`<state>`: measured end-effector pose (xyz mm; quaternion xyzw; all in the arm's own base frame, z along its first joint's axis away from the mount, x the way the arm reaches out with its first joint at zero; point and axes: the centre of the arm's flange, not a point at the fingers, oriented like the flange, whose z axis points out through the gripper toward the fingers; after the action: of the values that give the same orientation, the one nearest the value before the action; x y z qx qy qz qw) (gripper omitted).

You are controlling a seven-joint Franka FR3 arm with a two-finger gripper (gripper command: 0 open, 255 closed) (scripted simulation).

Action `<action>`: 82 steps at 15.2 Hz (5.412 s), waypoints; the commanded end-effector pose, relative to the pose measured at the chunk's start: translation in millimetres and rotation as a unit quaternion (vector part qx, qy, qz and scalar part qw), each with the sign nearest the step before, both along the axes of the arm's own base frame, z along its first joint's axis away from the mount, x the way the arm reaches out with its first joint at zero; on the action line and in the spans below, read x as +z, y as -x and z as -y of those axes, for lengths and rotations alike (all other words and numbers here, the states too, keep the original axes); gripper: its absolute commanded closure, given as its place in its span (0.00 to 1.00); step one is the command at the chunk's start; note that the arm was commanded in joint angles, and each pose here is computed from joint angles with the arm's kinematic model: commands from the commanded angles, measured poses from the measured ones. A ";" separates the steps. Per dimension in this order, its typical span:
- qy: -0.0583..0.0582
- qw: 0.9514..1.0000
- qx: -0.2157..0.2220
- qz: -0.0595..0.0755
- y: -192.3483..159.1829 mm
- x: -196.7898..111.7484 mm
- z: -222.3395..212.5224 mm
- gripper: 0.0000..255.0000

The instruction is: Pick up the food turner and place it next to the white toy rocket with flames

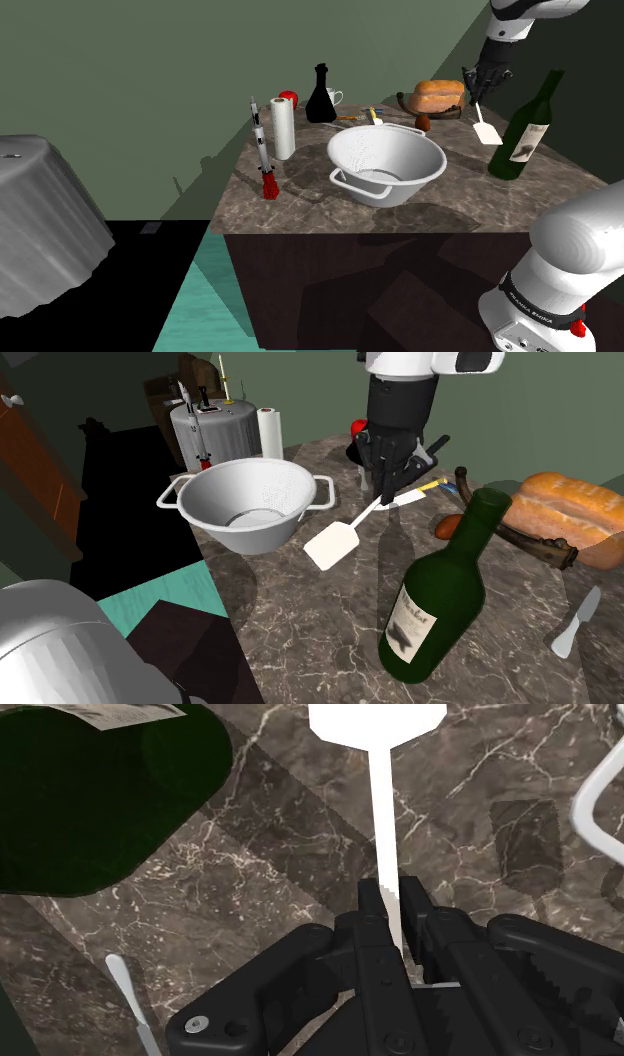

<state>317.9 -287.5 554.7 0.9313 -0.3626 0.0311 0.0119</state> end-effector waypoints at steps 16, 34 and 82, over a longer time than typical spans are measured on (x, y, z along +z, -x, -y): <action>0.000 1.000 0.000 0.000 -0.3 90.1 -0.6 1.00; 0.000 1.000 0.000 0.000 -36.6 152.6 -71.0 1.00; 0.000 1.000 0.000 0.000 -222.9 63.2 -432.9 1.00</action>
<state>541.7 144.0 623.3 0.9314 -0.3626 0.0308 0.0119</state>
